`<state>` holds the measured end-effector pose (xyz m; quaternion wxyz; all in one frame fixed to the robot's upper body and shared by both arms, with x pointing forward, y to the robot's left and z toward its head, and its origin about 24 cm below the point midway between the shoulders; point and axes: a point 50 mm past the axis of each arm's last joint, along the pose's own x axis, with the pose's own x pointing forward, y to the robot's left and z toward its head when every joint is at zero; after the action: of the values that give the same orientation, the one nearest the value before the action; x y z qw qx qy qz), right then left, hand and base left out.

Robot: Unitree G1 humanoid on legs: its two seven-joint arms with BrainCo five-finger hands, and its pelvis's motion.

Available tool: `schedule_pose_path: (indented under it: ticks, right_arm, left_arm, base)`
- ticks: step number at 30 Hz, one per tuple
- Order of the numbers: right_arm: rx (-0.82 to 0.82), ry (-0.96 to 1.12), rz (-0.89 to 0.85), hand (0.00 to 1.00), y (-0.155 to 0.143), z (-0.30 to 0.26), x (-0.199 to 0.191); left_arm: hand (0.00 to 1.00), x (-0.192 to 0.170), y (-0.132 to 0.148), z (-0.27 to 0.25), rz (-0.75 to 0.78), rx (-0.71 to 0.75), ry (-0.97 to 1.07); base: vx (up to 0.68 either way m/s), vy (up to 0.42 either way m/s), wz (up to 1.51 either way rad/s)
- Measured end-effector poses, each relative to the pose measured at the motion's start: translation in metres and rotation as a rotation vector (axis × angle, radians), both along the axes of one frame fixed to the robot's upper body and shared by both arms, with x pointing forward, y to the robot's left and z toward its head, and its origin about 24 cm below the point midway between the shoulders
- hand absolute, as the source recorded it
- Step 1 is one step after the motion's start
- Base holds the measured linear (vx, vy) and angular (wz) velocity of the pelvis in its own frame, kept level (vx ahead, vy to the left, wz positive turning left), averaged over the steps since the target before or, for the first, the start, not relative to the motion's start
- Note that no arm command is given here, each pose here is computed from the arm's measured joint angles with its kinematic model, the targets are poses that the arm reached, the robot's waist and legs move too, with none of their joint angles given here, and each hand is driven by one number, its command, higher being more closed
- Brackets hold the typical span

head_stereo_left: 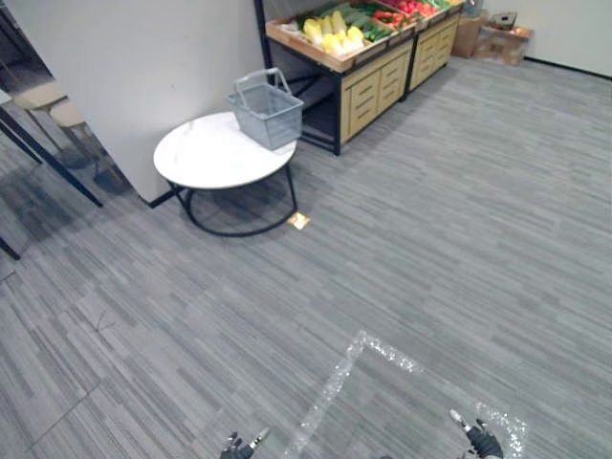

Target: Pick vegetable in the basket

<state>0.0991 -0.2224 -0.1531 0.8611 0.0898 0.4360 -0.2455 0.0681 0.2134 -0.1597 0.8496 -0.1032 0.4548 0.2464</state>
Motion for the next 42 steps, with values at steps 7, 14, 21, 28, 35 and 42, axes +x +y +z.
schedule_pose_path:
  ticks: [7,14,21,28,35,42]
  right_arm:
    - [-0.011,-0.002,0.043,0.0,0.0,0.002,0.008]
    - [-0.03,0.038,0.034,0.0,-0.007,0.0,-0.001]
    - [-0.066,-0.023,0.08,0.0,-0.011,0.009,0.029]
    - [-0.03,-0.091,0.164,0.0,0.015,0.015,0.062]
    - [-0.001,-0.055,0.143,0.0,0.021,0.008,0.048]
    - [0.016,-0.045,0.066,0.0,0.015,0.005,0.032]
  left_arm:
    - [0.0,0.005,0.001,0.001,0.001,0.001,-0.007]
    - [0.0,0.016,0.004,0.003,0.012,0.004,-0.028]
    - [0.0,0.016,0.003,0.002,0.061,-0.034,-0.036]
    - [0.0,0.022,0.009,0.005,0.067,-0.014,-0.047]
    - [0.0,0.02,0.016,0.006,0.026,0.04,-0.014]
    - [0.0,0.027,0.014,0.007,-0.003,0.04,-0.031]
  base:
    - [-0.01,-0.01,-0.03]
    - [0.02,-0.04,0.29]
    - [0.21,0.125,0.02]
    - [0.46,0.362,-0.14]
    - [0.52,0.298,-0.11]
    - [0.47,0.126,0.12]
